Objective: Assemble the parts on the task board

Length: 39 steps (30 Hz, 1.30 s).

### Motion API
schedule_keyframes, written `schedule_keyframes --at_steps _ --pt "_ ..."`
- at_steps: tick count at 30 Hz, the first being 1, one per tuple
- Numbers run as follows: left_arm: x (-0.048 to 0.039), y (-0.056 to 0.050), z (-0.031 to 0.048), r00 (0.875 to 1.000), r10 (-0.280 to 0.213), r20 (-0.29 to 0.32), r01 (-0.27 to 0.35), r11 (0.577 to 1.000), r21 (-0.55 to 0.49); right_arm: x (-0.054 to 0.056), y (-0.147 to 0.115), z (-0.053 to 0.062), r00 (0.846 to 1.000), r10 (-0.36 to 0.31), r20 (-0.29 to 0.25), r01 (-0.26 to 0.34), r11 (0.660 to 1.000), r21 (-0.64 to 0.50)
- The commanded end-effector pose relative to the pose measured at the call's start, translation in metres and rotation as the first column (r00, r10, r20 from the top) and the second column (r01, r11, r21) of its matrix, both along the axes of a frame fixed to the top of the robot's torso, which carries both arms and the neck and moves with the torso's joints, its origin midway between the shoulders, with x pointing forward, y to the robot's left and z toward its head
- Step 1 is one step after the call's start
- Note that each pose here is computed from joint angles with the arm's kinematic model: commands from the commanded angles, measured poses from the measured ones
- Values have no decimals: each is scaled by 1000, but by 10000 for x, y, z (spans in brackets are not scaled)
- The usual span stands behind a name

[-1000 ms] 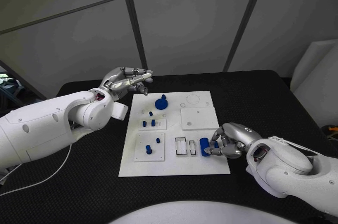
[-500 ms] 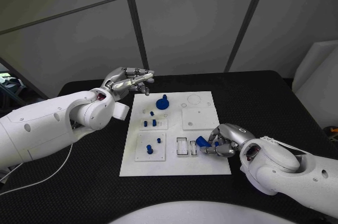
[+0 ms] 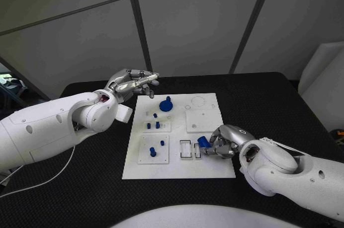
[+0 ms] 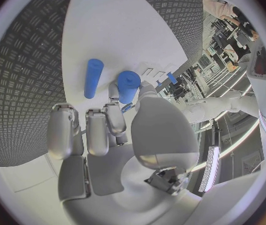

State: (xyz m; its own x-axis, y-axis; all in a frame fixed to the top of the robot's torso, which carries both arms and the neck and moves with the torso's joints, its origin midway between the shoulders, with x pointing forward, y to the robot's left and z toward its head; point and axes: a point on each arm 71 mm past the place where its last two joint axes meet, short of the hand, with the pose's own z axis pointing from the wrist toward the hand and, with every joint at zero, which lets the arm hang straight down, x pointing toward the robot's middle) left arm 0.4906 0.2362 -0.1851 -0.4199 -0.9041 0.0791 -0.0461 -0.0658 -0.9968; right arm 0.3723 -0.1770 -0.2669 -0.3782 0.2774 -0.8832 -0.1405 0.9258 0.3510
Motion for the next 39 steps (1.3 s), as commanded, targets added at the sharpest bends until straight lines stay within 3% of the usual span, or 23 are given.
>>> schedule_keyframes --at_steps 1,6,13,22,30,39 --pt "-8 -13 8 1000 -19 -3 19 1000 -8 -23 -47 -86 998 -36 -49 34 999 -30" --pt "-12 0 9 1000 -18 -5 18 1000 -6 -61 -48 -50 996 -68 -60 70 997 30" --pt "-9 -2 6 1000 -19 -6 19 1000 -6 -146 -45 101 995 -98 -3 97 984 150" --pt "-5 -7 3 1000 -19 -7 19 1000 -6 -193 -39 223 993 -109 40 98 970 223" --pt "-2 -30 -2 1000 -24 -9 24 1000 -7 -182 97 184 998 -66 -5 66 972 224" --pt "-3 -52 -4 1000 -29 -10 29 1000 -8 -180 305 88 995 -1 -100 18 984 177"
